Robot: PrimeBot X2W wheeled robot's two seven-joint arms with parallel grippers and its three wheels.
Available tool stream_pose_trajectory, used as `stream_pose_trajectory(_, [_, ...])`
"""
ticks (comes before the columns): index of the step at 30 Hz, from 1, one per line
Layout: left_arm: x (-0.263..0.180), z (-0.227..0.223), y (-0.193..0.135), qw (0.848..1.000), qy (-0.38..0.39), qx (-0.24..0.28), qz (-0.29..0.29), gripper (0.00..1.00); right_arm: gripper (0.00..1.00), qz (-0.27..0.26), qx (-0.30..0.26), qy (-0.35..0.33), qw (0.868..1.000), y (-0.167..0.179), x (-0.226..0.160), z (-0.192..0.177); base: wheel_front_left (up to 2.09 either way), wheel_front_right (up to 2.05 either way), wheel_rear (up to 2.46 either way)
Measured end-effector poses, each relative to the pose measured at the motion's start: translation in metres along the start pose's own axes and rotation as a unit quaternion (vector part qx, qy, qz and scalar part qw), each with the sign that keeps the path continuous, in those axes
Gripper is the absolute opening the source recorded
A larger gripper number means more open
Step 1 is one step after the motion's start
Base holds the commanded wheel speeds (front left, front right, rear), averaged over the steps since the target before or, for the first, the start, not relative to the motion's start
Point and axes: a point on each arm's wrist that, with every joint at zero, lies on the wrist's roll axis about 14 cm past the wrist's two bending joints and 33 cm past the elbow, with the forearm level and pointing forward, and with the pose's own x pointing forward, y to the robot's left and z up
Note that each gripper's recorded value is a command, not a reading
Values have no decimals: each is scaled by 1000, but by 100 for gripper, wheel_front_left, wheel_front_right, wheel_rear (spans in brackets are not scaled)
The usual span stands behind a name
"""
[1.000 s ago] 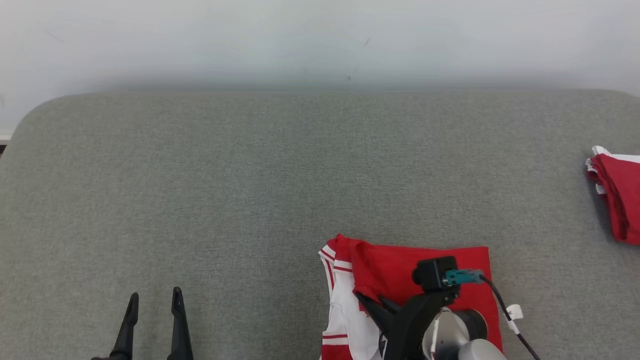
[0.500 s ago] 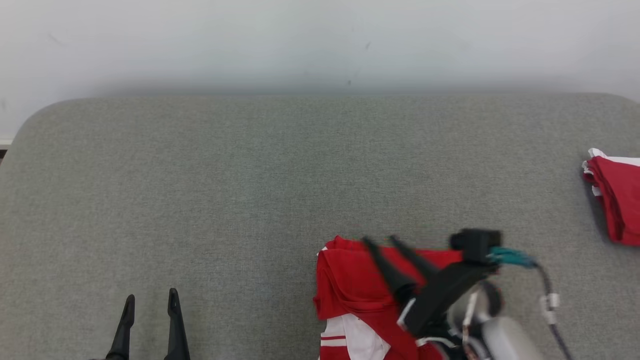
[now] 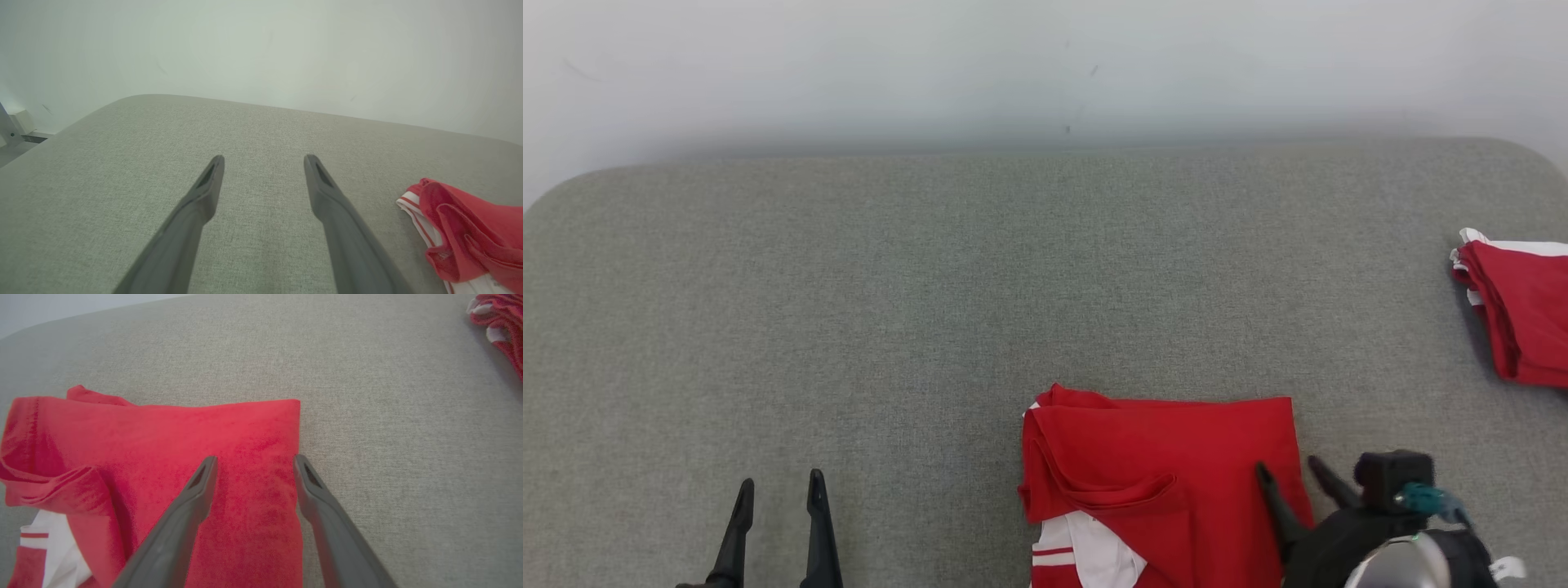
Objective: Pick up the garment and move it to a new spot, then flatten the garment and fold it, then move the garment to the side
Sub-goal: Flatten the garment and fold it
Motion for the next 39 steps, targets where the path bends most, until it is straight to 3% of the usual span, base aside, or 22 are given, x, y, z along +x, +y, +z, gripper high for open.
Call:
stream_pose_trajectory(1, [1,0,-1,1000,0,0,-3,100,36,6,-1,4,1000,4,1,-5,0,0,0])
stream_pose_trajectory(2, [2,0,-2,1000,-1,0,-4,100,3,14,-3,12,1000,10,3,-11,0,0,0])
stream_pose_trajectory(3, [3,0,-2,1000,-1,0,-5,100,0,24,-7,21,999,17,5,-19,0,0,0])
stream_pose_trajectory(13, [-2,1,4,1000,-2,5,-1,100,0,131,-47,63,988,92,9,-49,0,0,0])
stream_pose_trajectory(21, [-8,4,10,1000,-6,5,5,100,0,238,-64,88,965,162,-14,-59,0,0,0])
stream_pose_trajectory(26, [-9,4,10,1000,-4,5,5,100,0,325,-5,97,941,211,-39,-52,0,0,0])
stream_pose_trajectory(30, [-8,5,11,1000,-7,5,6,100,0,330,41,34,942,210,-37,-12,0,0,0])
stream_pose_trajectory(32, [-8,5,12,1000,-8,5,7,100,100,303,50,-17,952,191,-29,12,0,0,0])
stream_pose_trajectory(35, [-9,6,11,1000,-9,5,6,100,100,244,61,-89,964,151,-22,41,0,0,0])
stream_pose_trajectory(39, [-14,9,9,1000,-14,9,5,100,100,162,59,-186,967,97,-27,72,0,0,0])
